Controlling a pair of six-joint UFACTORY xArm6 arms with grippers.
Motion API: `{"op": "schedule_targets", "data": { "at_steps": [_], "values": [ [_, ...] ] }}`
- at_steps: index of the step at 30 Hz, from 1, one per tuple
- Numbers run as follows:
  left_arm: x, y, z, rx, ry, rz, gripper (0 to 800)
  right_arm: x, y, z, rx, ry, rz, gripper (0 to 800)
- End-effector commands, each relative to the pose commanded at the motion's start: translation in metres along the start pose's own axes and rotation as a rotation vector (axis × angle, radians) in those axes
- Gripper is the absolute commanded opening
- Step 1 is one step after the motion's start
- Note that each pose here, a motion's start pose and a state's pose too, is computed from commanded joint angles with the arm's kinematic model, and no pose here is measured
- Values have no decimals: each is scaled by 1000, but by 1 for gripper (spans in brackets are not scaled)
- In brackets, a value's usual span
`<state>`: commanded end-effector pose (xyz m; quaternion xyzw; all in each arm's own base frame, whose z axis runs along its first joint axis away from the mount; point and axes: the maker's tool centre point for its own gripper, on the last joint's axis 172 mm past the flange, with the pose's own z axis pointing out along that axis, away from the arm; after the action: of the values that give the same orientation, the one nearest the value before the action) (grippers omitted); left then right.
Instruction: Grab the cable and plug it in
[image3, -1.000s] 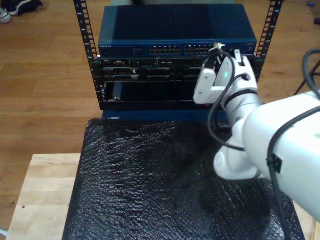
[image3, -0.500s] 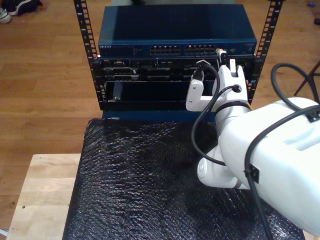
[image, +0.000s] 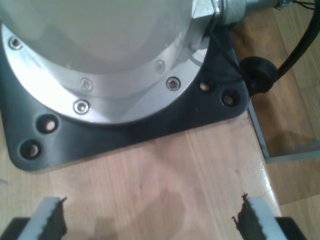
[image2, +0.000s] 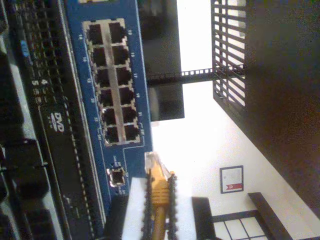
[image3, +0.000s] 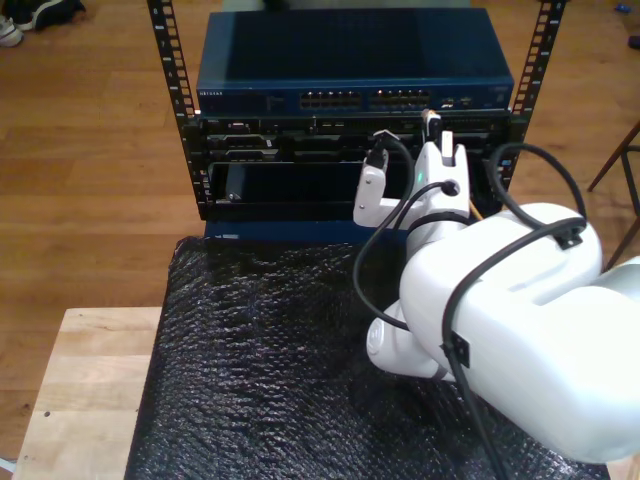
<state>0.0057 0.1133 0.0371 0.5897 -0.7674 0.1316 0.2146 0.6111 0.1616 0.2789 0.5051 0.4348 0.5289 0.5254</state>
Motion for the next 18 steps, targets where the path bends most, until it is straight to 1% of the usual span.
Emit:
{"op": "schedule_targets", "data": {
  "at_steps": [8,18],
  "values": [
    [0,0,0,0,0,0,800,3,1,11,-20,-3,11,0],
    [0,0,0,-1,0,1,800,-6,-2,19,-28,-24,14,0]
  ]
}}
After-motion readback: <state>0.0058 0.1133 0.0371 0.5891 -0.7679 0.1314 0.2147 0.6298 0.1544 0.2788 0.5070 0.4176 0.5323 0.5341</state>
